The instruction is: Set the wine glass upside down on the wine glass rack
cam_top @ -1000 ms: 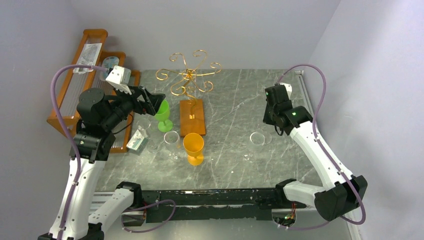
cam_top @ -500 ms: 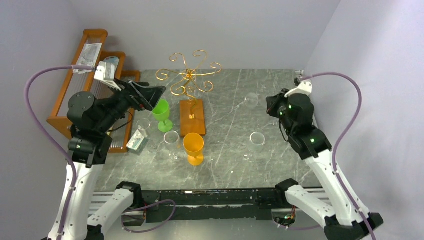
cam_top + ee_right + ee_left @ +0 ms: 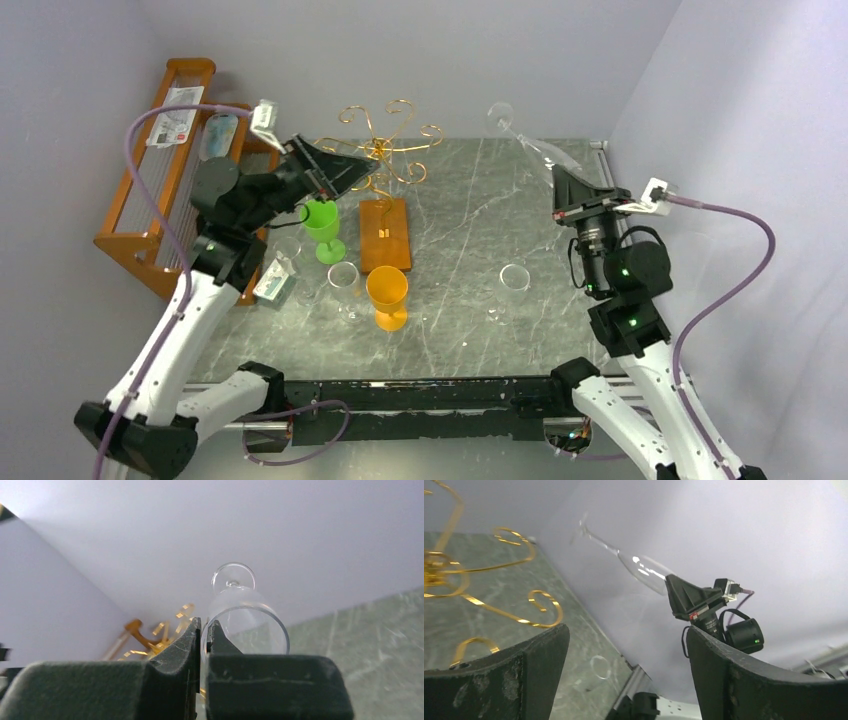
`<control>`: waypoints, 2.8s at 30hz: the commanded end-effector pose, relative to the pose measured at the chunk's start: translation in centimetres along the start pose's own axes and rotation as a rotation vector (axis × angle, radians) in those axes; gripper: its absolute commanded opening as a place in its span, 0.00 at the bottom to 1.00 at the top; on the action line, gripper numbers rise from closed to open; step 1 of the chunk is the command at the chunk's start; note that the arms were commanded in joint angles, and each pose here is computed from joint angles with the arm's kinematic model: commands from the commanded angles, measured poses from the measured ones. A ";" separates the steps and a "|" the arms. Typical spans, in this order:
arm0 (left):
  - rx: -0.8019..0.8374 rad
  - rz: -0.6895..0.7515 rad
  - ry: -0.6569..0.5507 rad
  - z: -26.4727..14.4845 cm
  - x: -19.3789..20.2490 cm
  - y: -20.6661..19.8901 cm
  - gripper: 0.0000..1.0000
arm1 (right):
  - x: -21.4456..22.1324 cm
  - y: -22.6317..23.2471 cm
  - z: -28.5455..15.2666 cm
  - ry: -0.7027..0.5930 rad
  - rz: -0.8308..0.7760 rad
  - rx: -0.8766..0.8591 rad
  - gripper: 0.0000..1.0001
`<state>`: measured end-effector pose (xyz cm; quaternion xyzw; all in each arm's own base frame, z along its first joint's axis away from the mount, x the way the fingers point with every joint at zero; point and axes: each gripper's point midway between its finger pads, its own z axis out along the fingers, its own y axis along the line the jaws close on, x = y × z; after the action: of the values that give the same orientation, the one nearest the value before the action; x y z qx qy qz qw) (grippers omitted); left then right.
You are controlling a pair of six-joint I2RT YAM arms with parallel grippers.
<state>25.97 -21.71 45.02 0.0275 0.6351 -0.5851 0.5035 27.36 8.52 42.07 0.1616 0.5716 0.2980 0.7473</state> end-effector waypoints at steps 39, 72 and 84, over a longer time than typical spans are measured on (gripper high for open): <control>0.399 -0.224 -0.515 11.1 0.0 -16.9 0.70 | -6.8 12.7 -9.2 -0.162 0.252 -0.749 0.00; 0.400 0.154 -0.630 7.9 -1.1 -18.2 0.05 | -1.5 10.0 -8.4 0.171 0.003 -0.546 0.76; 0.354 0.555 -0.289 8.6 4.0 -17.5 0.05 | 2.6 10.1 -8.7 0.517 -0.228 -0.597 0.95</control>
<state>19.67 -34.93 58.12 0.1005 0.3934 -0.5692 0.7149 16.08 14.57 47.53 -0.1285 0.5802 0.4012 0.6971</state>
